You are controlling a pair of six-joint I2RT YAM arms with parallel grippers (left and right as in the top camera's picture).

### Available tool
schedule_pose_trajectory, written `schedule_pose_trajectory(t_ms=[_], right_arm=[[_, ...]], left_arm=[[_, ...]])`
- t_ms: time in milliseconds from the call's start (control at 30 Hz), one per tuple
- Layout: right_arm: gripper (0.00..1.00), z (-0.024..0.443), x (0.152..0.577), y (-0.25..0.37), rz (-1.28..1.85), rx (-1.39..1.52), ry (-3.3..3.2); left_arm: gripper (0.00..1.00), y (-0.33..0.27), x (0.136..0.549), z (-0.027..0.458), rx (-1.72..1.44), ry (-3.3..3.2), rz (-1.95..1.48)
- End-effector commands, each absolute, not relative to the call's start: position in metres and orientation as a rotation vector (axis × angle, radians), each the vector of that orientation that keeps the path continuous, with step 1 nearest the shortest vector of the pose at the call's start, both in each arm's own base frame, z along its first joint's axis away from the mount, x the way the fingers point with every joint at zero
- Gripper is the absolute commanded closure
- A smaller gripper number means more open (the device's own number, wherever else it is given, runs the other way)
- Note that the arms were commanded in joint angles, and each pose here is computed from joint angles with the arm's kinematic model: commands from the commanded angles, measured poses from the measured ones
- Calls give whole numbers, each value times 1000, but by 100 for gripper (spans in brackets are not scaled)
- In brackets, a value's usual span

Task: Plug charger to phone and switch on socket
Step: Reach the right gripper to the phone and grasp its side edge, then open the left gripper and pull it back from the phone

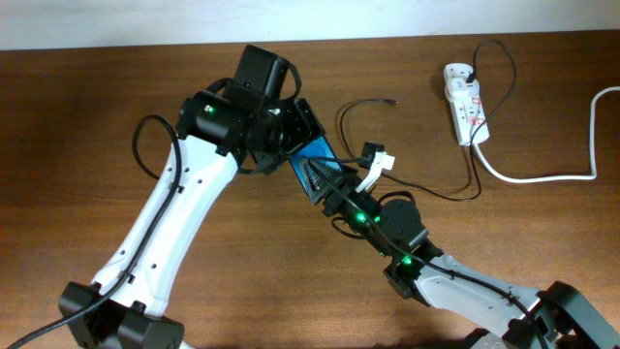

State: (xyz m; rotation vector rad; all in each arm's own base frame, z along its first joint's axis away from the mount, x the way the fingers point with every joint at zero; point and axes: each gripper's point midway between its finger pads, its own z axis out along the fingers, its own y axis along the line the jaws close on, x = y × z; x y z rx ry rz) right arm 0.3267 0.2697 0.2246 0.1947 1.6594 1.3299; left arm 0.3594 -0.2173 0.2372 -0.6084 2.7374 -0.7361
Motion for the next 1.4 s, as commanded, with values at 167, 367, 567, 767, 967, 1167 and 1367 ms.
schedule_pose_trajectory(t_ms=[167, 367, 567, 767, 967, 1167, 1367], right_arm=[[60, 232, 329, 272, 1340, 197, 1639], [74, 233, 326, 275, 1365, 192, 1642], [85, 233, 324, 277, 1380, 173, 1648], [96, 233, 321, 281, 1398, 149, 1656], [96, 233, 316, 285, 1426, 114, 1668], [96, 232, 318, 281, 1494, 185, 1683], [96, 196, 334, 257, 1590, 427, 1870]], left_arm=[[51, -220, 360, 244, -627, 2707, -732], [50, -218, 361, 243, -630, 2702, -719], [48, -217, 362, 243, -632, 2698, -710], [33, -217, 362, 243, -632, 2700, -710], [18, -217, 361, 242, -634, 2706, -705], [1, -216, 361, 242, -634, 2706, -704], [1, -202, 355, 234, -479, 2746, -562]])
